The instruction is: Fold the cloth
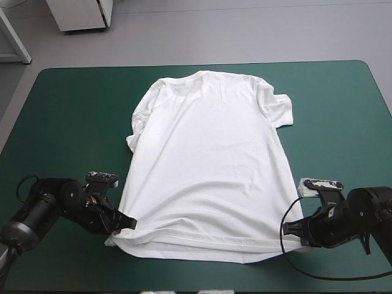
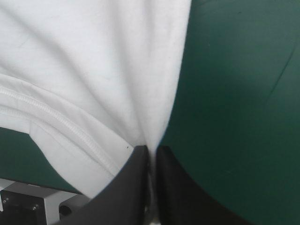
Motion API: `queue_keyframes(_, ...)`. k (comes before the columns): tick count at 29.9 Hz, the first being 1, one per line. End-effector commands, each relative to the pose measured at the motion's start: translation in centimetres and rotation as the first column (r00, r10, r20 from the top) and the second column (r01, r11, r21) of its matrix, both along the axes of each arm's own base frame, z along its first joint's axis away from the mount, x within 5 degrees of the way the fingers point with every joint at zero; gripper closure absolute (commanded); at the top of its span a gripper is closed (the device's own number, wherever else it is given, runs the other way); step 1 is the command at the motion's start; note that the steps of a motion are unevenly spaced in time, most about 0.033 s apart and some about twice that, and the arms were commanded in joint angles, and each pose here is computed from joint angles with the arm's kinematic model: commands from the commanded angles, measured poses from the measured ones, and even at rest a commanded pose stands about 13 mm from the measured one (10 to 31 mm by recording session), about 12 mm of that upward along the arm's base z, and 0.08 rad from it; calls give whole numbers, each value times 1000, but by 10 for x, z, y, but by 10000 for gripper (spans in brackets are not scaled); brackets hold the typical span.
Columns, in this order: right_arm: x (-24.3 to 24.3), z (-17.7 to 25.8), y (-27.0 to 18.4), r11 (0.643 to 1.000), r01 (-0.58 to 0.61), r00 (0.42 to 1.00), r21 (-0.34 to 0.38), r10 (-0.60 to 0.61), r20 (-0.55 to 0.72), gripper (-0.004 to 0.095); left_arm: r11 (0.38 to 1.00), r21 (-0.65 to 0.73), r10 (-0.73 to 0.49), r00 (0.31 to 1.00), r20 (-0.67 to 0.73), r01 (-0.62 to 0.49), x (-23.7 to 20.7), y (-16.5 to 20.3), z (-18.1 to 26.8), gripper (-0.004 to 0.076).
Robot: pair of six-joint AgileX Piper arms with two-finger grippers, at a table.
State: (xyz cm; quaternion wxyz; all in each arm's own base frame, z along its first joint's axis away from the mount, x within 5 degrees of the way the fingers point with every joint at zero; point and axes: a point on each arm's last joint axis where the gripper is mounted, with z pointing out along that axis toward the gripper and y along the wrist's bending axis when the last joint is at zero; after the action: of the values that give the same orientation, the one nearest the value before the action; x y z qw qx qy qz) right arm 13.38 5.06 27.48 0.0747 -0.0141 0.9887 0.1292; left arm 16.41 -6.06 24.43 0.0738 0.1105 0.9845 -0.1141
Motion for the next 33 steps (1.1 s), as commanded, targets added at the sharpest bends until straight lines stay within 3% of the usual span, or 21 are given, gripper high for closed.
queue_keyframes(1, -2, 7, 1, 1000, -11, 1000, 26, 11, 6, 604, 1000, -29, -3, 1000, -28, 2, -6, -3, 10, 594)
queue_keyframes(5, -2, 13, 7, 996, -23, 1000, 92, 21, 15, 362, 999, -37, -31, 998, -54, 29, -7, -4, 20, 377)
queue_keyframes(7, 1, 23, 8, 994, -30, 998, 107, 25, 50, 339, 998, -42, -40, 999, -24, 39, -3, -5, 33, 274)
queue_keyframes(9, 5, 41, 9, 993, -38, 993, 111, 25, 117, 356, 998, -44, -46, 999, 19, 47, 2, -6, 48, 233)
queue_keyframes(13, 12, 88, 6, 995, -51, 956, 87, 24, 291, 412, 997, -38, -59, 987, 152, 66, 12, -6, 94, 234)
queue_keyframes(17, 11, 149, -2, 998, -45, 866, 47, 15, 500, 469, 997, -37, -46, 939, 341, 63, 18, -4, 149, 234)
queue_keyframes(21, 0, 195, -6, 997, -40, 772, 63, -9, 635, 485, 997, -52, -18, 868, 496, 50, 14, 0, 198, 234)
queue_keyframes(25, -8, 217, -7, 996, -42, 721, 82, -27, 692, 492, 997, -67, 5, 820, 573, 40, 9, 2, 223, 234)
queue_keyframes(33, -8, 217, -7, 996, -39, 722, 86, -32, 691, 494, 999, -34, 6, 827, 562, 17, 17, 4, 219, 239)
